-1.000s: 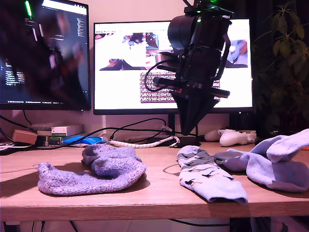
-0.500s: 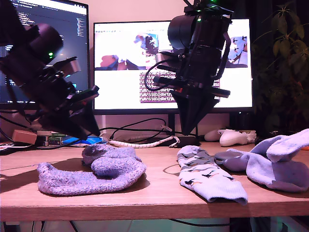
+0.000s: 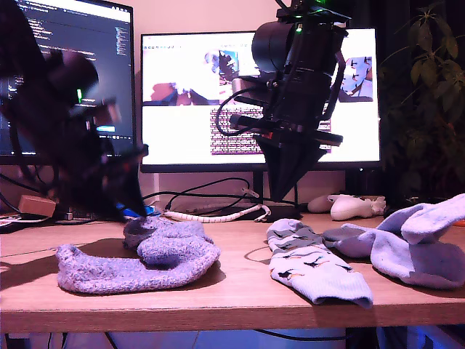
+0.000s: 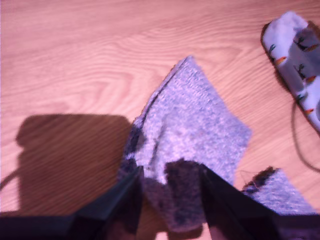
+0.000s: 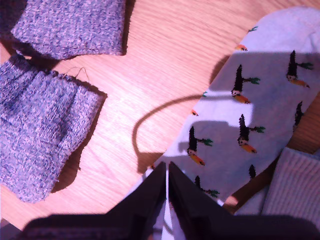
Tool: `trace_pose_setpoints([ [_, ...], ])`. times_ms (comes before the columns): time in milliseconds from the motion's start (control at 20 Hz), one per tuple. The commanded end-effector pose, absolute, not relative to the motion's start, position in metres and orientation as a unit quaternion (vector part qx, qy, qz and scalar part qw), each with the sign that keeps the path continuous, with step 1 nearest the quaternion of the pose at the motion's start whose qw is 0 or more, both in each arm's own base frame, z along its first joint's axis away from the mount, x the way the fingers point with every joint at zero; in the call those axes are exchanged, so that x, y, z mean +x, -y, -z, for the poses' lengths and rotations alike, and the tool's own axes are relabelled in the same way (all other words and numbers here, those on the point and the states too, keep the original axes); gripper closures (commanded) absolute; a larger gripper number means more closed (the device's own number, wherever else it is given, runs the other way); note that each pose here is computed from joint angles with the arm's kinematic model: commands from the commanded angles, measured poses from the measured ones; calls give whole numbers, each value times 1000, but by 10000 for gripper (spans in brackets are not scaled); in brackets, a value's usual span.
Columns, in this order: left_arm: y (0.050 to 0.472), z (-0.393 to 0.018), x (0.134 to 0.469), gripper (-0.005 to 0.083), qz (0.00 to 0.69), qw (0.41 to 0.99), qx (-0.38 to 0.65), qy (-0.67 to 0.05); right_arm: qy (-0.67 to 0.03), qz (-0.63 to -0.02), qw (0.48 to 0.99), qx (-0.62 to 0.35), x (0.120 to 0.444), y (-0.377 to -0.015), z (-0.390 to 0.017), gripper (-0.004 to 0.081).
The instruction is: Pair up the socks based on colour and pattern, by placing them on top of one another
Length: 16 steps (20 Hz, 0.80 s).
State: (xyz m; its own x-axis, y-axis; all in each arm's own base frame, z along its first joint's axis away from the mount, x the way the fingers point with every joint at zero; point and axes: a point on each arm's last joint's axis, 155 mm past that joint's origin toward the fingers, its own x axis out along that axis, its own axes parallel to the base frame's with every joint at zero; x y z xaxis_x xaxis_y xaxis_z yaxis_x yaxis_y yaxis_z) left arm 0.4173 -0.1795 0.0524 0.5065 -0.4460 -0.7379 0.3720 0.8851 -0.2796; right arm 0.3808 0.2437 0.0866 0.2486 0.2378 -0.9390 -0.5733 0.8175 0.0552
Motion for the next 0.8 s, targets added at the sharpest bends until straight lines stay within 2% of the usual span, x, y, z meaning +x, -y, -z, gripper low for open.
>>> trace_pose_setpoints([
  [0, 181, -43, 417, 471, 233, 864, -41, -444, -552, -266, 775, -153, 382, -248, -86, 783],
  [200, 181, -42, 416, 507, 233, 862, -41, -448, -552, -266, 775, -153, 382, -248, -86, 783],
  [250, 181, -43, 416, 551, 233, 863, -41, -446, -552, -266, 775, -153, 382, -248, -86, 783],
  [350, 184, -44, 416, 771, 242, 861, -45, -444, -553, -266, 775, -153, 382, -248, -86, 783],
  [550, 205, -63, 410, 794, 296, 844, -72, -442, -555, -271, 772, -149, 380, -250, -86, 783],
  [750, 210, -106, 411, 794, 317, 851, -77, -412, -565, -306, 756, -128, 367, -261, -86, 783],
])
